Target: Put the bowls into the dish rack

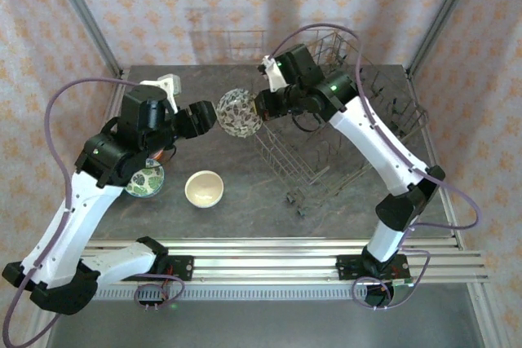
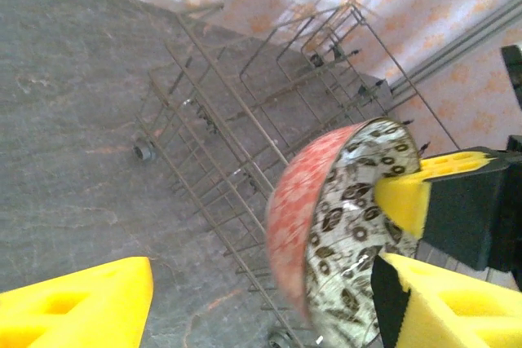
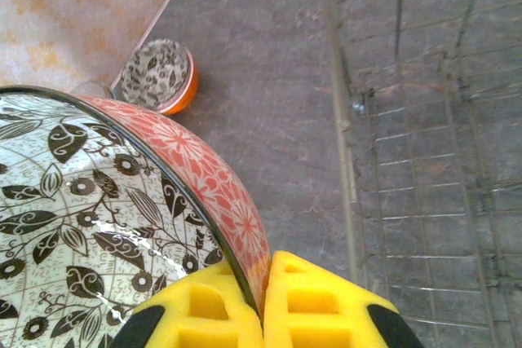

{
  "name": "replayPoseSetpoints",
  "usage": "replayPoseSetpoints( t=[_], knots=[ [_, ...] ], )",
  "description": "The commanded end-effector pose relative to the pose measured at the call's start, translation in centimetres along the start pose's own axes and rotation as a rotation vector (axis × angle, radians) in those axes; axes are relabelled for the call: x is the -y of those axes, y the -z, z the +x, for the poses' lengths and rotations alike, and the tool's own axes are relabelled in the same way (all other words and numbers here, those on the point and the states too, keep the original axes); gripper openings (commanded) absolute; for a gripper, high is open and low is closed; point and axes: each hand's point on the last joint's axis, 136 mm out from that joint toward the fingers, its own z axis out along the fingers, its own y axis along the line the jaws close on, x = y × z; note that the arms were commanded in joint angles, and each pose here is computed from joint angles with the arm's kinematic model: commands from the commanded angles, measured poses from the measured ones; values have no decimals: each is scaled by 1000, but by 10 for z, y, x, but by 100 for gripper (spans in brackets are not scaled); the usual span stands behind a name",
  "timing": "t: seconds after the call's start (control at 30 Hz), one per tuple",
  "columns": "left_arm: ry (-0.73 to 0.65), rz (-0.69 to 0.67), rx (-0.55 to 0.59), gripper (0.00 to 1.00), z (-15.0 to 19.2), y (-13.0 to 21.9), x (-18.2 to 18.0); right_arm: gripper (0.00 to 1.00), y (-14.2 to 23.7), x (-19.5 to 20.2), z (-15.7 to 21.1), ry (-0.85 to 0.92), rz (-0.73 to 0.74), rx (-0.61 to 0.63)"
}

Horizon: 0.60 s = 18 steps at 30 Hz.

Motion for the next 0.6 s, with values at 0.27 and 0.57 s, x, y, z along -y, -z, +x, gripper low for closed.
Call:
replayPoseSetpoints(
  t=[0.27, 0.57],
  knots=[
    [-2, -62, -37, 81, 10, -31, -24, 0, 79, 150, -66, -69, 515, 309],
    [59, 42, -38, 82, -31, -83, -41, 0, 133, 286, -45, -115, 970, 303]
  ],
)
